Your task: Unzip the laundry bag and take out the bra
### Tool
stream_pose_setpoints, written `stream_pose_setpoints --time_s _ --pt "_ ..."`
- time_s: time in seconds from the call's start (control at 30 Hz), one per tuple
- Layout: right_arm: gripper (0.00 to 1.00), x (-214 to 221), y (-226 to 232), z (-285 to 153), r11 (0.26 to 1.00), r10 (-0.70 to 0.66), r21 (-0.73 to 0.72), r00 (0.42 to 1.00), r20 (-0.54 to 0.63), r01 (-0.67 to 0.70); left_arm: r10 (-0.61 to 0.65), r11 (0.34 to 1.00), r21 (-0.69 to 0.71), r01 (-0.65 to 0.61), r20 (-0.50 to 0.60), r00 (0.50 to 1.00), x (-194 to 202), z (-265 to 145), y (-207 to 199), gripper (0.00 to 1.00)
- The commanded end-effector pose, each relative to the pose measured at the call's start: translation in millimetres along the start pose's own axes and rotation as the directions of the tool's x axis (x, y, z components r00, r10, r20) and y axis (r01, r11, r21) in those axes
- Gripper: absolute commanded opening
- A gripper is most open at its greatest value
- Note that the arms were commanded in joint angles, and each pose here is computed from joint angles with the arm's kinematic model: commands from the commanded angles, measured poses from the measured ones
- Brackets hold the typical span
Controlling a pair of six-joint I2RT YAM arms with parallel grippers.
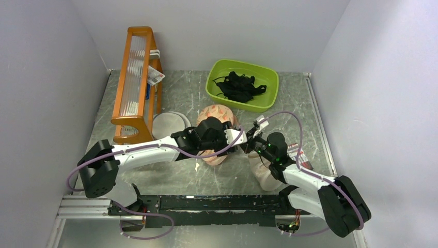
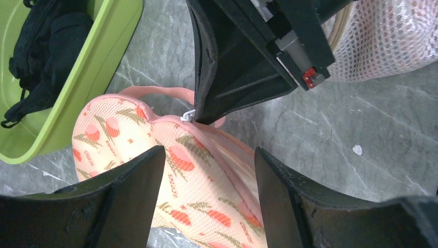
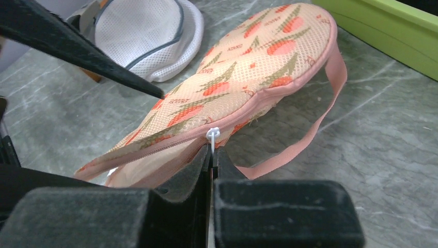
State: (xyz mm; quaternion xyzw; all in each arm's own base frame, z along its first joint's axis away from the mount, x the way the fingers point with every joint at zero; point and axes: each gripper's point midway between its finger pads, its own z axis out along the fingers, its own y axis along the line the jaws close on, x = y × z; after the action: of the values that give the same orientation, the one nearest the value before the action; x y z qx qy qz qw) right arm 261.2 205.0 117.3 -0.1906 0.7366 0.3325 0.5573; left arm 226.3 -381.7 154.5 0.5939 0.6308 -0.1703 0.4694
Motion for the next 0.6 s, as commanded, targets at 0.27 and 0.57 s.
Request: stream_pose_setpoints --time_s 0.27,0.57 --pt "0.0 -9.1 18.3 3.1 0.995 -0.033 -0.097 0.998 0.044 0.037 -0.045 0.996 -0.077 0.037 -0.096 0.994 13.7 25.9 13.2 0.72" --pt "0.0 -8.6 1.8 2.2 1.0 -0.03 0.001 0.999 0.034 0.03 0.006 0.987 -0.159 -0.023 -0.105 0.994 15.1 15.2 30.0 0.32"
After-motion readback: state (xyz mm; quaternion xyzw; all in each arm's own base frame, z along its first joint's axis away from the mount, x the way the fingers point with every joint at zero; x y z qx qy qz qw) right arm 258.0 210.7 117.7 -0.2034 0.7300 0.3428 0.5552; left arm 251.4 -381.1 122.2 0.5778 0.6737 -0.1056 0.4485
